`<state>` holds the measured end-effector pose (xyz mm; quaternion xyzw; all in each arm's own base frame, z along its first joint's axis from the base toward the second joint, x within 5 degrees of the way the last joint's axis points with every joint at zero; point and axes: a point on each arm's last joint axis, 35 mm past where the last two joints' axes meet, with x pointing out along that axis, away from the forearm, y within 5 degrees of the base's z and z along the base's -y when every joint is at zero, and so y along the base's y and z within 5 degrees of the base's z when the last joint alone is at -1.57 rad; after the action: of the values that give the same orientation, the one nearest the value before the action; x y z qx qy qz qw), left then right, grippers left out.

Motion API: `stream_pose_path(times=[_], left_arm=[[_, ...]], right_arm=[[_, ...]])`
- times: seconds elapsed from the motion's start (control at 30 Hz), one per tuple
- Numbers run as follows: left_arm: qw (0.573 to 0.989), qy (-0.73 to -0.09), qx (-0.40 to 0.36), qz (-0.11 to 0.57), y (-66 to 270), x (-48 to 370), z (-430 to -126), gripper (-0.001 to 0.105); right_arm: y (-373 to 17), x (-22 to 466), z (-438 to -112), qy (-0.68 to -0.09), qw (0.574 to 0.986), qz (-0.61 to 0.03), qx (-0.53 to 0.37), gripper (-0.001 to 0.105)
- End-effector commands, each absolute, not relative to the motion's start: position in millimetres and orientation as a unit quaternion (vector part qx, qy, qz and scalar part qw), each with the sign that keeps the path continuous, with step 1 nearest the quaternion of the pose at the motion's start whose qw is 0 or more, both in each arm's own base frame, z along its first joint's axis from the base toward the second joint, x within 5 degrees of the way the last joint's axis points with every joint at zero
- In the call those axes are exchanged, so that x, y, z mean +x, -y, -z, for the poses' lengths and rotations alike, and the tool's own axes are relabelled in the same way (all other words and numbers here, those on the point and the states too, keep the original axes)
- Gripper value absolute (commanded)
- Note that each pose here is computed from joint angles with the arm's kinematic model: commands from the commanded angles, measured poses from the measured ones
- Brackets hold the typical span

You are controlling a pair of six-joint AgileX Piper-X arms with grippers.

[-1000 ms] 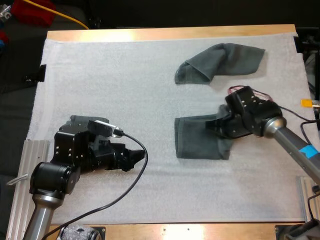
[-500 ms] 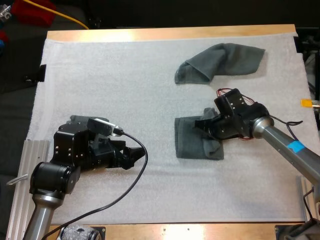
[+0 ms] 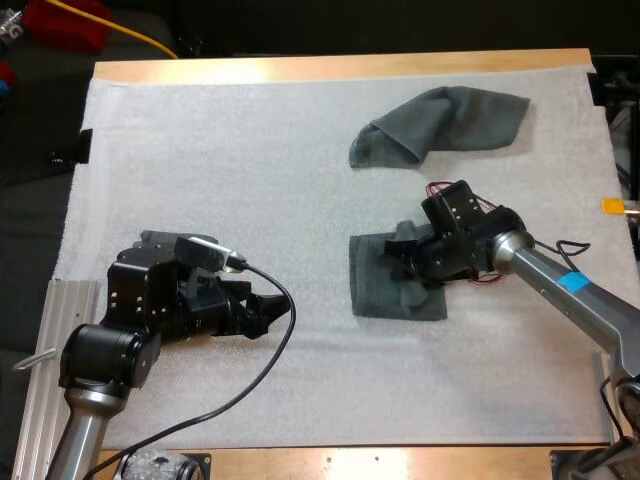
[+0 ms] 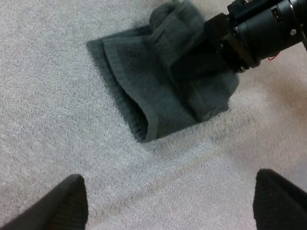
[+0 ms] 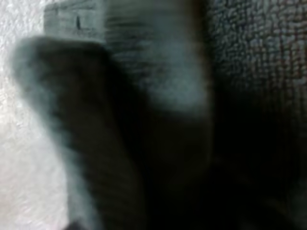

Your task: Pick towel from pile, fold and stack

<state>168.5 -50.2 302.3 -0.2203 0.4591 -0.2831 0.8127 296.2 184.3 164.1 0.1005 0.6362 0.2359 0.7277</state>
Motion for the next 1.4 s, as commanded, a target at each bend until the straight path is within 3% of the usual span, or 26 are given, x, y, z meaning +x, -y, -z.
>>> stream_pose_path(times=[0.0, 0.1, 0.33, 0.77, 1.37], left_arm=[[0.818, -0.449, -0.219, 0.284, 50, 169, -306, 0.069], [0.818, -0.449, -0.219, 0.284, 50, 169, -306, 0.069], [0.818, -0.449, -0.219, 0.284, 50, 169, -306, 0.069], [0.818, -0.449, -0.219, 0.284, 50, 169, -306, 0.069], [0.817, -0.449, -0.220, 0.288, 50, 169, -306, 0.069]], right_arm=[[-187, 298, -167, -0.634, 0.718, -0.263, 0.115, 0.067], [-191, 299, -171, -0.623, 0.710, -0.299, 0.135, 0.070], [-190, 298, -183, -0.607, 0.717, -0.314, 0.137, 0.070], [-211, 288, -188, -0.598, 0.695, -0.375, 0.140, 0.070], [-238, 275, -156, -0.634, 0.665, -0.375, 0.123, 0.070]])
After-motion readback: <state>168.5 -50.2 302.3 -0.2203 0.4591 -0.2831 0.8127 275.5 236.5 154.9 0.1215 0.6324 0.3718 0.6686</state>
